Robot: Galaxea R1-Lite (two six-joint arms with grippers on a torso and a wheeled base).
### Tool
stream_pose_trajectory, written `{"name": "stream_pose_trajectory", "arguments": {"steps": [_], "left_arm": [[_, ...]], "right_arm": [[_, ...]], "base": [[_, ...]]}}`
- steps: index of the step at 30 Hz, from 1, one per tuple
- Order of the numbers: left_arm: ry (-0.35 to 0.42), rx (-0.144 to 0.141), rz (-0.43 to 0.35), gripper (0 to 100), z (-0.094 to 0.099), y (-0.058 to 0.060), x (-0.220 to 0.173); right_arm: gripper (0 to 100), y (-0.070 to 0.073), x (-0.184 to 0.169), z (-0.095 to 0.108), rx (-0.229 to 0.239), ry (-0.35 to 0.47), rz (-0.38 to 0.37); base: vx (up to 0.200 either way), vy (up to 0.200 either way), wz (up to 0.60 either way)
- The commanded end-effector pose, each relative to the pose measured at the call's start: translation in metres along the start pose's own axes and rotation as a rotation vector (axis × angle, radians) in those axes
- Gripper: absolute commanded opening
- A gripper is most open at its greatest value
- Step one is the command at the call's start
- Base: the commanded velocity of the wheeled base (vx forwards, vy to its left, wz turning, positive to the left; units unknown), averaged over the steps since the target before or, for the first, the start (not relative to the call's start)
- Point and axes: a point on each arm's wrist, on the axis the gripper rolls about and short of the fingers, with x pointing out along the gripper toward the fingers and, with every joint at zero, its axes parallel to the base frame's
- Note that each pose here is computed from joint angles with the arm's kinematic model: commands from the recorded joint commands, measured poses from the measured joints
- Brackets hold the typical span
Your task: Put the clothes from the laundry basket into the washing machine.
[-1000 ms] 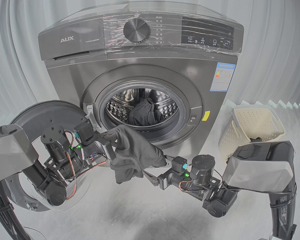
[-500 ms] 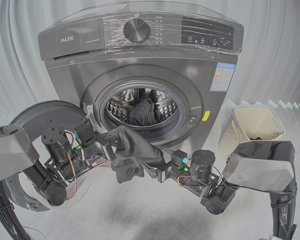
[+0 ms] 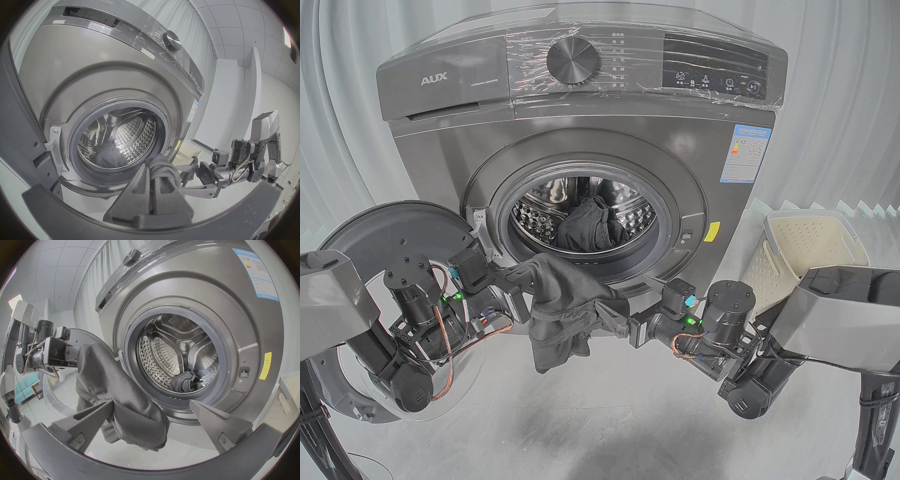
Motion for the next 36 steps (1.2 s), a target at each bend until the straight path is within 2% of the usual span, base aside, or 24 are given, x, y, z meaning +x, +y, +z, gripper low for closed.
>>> {"name": "stream_pose_trajectory", "arguments": {"steps": [1,2,3,5,20,24,28,31,36], "left_arm": [[0.000,0.000,0.001,0,0.000,0.000,0.000],[0.000,0.000,0.001,0,0.000,0.000,0.000],[-0.002,0.000,0.001,0,0.000,0.000,0.000],[-0.004,0.001,0.002,0,0.001,0.001,0.000],[-0.008,0.002,0.004,0,0.001,0.001,0.001],[-0.009,-0.008,0.006,0,0.001,0.002,0.002],[-0.022,-0.026,0.004,0,0.004,0.002,0.004],[-0.023,-0.027,0.002,0,0.004,0.002,0.004],[-0.042,-0.023,0.005,0,0.008,0.003,0.006]], "right_arm": [[100,0.003,0.001,-0.019,0.003,0.052,0.012],[100,0.003,0.001,-0.019,0.003,0.052,0.012],[100,0.006,-0.005,-0.030,0.003,0.096,0.026],[100,0.013,-0.008,-0.035,0.007,0.120,0.044],[100,0.028,-0.011,-0.034,0.011,0.123,0.083],[100,0.025,-0.011,-0.026,0.008,0.100,0.076],[100,0.013,-0.010,-0.014,-0.013,0.068,0.066],[100,0.008,-0.006,-0.010,-0.029,0.048,0.091],[100,0.007,0.006,0.003,-0.083,-0.019,0.149]], "base": [[0.000,0.000,0.00],[0.000,0.000,0.00],[0.000,0.000,0.00],[0.000,0.000,0.00],[0.000,0.000,0.00],[0.000,0.000,0.00],[0.000,0.000,0.00],[0.000,0.000,0.00],[0.000,0.000,0.00]]}}
